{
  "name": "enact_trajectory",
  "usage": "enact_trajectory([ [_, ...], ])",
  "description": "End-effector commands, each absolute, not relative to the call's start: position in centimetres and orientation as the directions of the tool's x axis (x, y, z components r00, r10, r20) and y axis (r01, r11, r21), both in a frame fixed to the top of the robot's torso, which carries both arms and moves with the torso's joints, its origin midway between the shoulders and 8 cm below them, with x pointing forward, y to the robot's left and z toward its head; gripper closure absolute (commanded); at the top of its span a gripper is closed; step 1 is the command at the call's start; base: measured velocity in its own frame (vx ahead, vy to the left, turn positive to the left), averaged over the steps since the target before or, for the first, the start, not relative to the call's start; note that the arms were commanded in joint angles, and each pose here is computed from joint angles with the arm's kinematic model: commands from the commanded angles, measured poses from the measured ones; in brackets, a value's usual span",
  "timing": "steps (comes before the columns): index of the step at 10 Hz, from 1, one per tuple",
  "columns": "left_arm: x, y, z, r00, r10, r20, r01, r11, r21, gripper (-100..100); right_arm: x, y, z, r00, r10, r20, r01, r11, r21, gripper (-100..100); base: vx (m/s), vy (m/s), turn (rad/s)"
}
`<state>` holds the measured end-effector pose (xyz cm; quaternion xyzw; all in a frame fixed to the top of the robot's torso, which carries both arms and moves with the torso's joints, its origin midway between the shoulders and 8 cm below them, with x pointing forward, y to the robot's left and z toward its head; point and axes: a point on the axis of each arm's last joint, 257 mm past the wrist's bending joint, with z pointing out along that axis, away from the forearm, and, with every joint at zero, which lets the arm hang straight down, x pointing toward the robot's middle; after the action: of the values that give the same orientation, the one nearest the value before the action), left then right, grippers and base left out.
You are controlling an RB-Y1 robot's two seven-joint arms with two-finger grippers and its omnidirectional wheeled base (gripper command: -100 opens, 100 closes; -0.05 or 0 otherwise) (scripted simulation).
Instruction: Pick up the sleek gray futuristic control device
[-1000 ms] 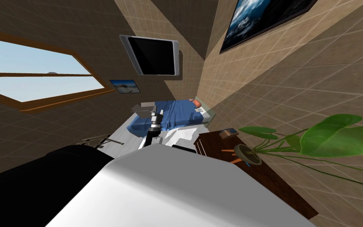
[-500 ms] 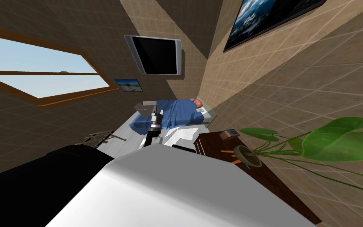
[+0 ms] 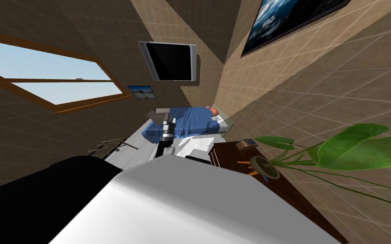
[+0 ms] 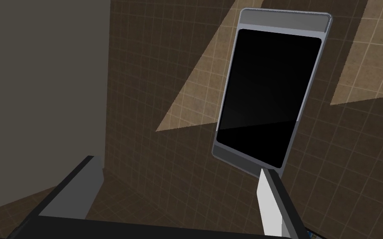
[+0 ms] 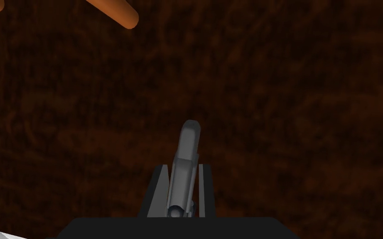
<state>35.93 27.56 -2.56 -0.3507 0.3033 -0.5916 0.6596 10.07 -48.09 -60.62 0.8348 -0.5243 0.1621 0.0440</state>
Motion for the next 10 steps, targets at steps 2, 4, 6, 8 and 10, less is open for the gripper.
enact_trajectory([
  [2, 35.9, 27.6, -2.6, 0.116, -0.993, 0.015, 0.568, 0.054, -0.822, 0, 10.1, -48.1, -60.6, 0.397, -0.861, 0.317, -0.890, -0.446, -0.097, 100, 0.000, 0.000, 0.000],
  [4, 35.9, 27.6, -2.6, 0.116, -0.993, 0.015, 0.568, 0.054, -0.822, 0, 10.1, -48.1, -60.6, 0.396, -0.862, 0.317, -0.890, -0.445, -0.098, 0, 0.000, 0.000, 0.000],
  [6, 35.9, 27.6, -2.6, 0.116, -0.993, 0.015, 0.567, 0.054, -0.822, 0, 9.8, -49.5, -59.6, 0.423, -0.849, 0.317, -0.876, -0.473, -0.096, 100, 0.054, 0.095, -0.171],
  [8, 35.9, 27.6, -2.6, 0.116, -0.993, 0.015, 0.568, 0.054, -0.822, 0, 9.7, -50.8, -58.6, 0.448, -0.835, 0.318, -0.861, -0.499, -0.097, 100, 0.061, 0.103, -0.146],
  [10, 35.9, 27.6, -2.6, 0.116, -0.993, 0.015, 0.568, 0.054, -0.821, 0, 9.6, -50.4, -58.8, 0.441, -0.840, 0.317, -0.866, -0.491, -0.096, 0, 0.018, 0.028, -0.015],
])
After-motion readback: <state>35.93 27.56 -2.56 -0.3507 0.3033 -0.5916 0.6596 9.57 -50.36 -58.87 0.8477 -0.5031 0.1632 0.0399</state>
